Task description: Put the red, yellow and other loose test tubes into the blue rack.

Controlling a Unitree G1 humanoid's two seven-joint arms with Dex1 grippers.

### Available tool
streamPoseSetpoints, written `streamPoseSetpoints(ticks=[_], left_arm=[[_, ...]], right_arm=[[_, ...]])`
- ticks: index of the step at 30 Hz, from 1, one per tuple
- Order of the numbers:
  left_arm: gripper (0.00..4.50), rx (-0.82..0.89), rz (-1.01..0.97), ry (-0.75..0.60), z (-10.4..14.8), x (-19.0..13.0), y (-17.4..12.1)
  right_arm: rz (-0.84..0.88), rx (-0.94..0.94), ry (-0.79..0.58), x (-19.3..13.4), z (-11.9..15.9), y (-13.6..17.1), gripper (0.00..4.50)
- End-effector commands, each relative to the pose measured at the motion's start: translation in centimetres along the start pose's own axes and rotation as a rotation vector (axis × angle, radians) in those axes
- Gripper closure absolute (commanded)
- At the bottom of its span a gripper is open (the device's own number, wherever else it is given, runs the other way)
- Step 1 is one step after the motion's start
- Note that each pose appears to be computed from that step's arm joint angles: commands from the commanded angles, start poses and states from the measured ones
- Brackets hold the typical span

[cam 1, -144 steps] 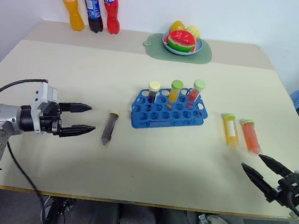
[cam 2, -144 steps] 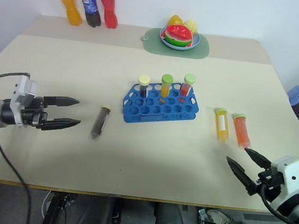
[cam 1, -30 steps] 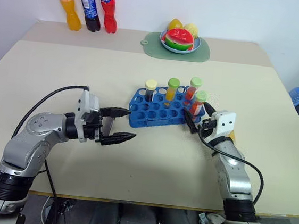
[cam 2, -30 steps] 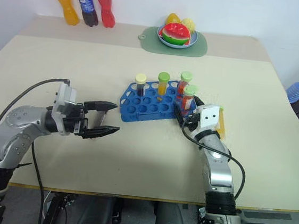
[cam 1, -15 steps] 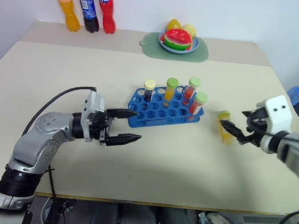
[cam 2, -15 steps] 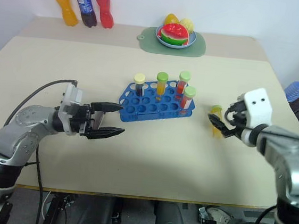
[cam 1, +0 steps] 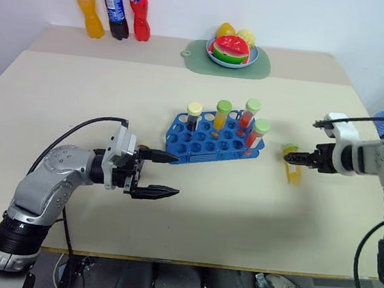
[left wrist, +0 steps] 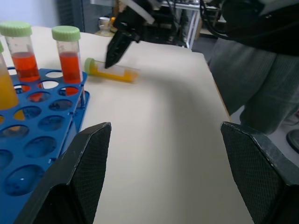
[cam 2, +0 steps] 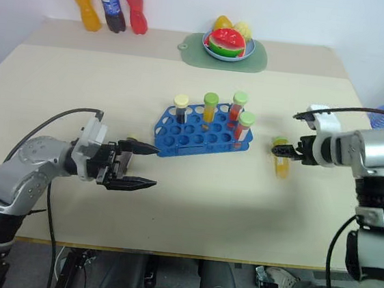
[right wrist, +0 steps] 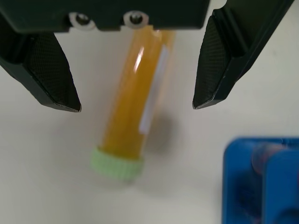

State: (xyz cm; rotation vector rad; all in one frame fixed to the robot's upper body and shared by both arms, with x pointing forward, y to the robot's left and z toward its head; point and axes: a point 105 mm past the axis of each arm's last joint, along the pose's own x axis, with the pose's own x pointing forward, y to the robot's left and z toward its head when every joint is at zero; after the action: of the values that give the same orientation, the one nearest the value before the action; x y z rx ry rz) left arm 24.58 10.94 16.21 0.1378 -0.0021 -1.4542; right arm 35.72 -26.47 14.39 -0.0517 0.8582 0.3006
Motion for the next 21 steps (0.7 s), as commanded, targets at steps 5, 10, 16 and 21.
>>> streamPoseSetpoints(ticks=[5,10,16,21], left_arm=[[0.65,0.036,0.038,-0.014,0.9,-0.2,-0.6],[0.65,0.038,0.057,-0.017,1.0,-0.3,-0.5],[0.65,0.039,0.071,-0.032,1.1,-0.1,-0.1],[0.65,0.041,0.068,-0.036,1.0,0.1,0.5]], right_arm=[[-0.017,-0.038,0.071,2.0,-0.3,-1.2,1.64],[-0.045,-0.153,0.074,1.8,-0.4,-1.9,3.71],[-0.053,-0.438,-0.040,-2.0,-0.8,-1.7,3.71],[0.123,-0.565,-0.174,-5.1,-3.1,2.4,3.71]])
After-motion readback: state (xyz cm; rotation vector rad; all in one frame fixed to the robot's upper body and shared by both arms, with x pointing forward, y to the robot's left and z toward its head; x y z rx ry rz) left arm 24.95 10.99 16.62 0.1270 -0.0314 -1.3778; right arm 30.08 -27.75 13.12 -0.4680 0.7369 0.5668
